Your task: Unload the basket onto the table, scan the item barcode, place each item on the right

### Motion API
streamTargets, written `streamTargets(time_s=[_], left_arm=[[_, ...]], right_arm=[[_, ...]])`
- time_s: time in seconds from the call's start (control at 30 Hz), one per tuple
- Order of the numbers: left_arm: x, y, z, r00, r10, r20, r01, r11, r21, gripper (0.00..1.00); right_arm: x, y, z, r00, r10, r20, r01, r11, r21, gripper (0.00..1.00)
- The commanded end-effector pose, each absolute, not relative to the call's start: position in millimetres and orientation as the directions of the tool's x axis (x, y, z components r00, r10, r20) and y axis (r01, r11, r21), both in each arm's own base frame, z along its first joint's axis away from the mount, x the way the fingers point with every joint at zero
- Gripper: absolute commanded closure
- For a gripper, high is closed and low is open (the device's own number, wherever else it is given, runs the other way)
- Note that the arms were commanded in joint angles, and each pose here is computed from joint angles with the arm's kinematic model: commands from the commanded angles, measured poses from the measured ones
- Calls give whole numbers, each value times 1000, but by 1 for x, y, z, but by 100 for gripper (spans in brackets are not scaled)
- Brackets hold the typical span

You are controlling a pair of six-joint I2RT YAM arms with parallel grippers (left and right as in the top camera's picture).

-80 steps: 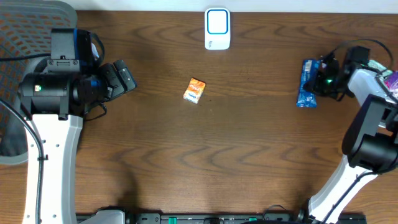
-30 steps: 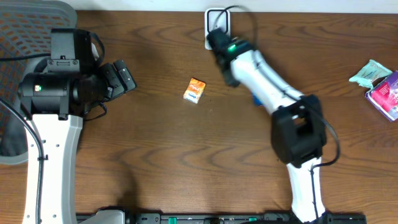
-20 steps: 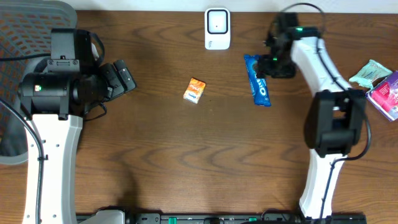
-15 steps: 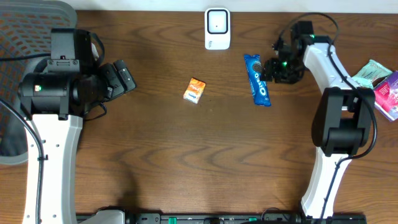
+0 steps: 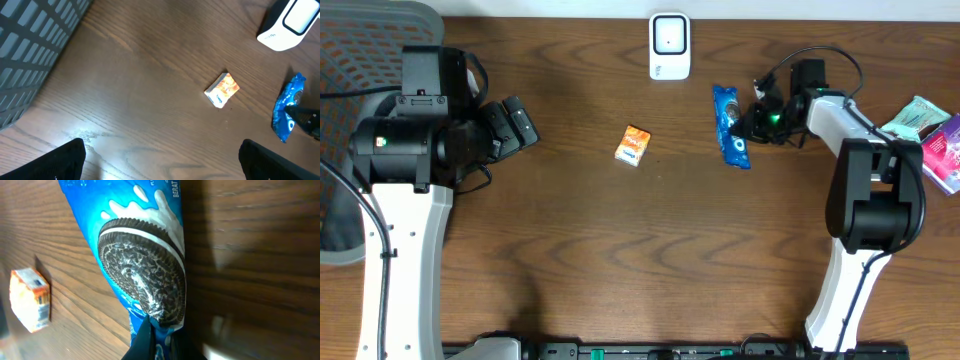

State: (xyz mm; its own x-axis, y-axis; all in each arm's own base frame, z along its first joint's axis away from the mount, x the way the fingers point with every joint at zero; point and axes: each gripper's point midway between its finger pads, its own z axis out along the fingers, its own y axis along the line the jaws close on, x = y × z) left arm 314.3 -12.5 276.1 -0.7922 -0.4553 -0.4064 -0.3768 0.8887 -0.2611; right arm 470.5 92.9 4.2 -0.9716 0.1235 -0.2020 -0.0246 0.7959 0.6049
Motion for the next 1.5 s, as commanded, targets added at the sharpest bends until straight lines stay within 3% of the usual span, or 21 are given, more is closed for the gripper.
streamTargets(time_s=[0.0,0.2,0.43,0.7,1.0,1.17,1.47], left_arm=[[313,-10,276,-790,-456,-409,-382,889,-254,2],[314,-10,276,-790,-456,-409,-382,889,-254,2],[314,-10,276,-790,-456,-409,-382,889,-254,2],[314,-10,276,-790,-456,-409,-382,889,-254,2],[313,-10,276,-790,-456,-409,-382,889,-254,2],[314,-10,276,-790,-457,-409,-382,888,-254,2],[314,-10,276,-790,-456,-409,-382,889,-254,2]], right_arm=[[469,125,14,-978,116,-176,-29,750,661,99],[496,150,66,-951,119,-286,-98,760,642,99],[511,166,124,-858,47,-512,-172,913,371,99],[516,203,148,-795,9,-607,-266,894,361,99],[560,229,201,-581,72,-810,-366,867,339,99],[568,250,206,-550,143,-823,-376,837,397,99],[570,261,164,-603,120,-788,-366,836,408,99]])
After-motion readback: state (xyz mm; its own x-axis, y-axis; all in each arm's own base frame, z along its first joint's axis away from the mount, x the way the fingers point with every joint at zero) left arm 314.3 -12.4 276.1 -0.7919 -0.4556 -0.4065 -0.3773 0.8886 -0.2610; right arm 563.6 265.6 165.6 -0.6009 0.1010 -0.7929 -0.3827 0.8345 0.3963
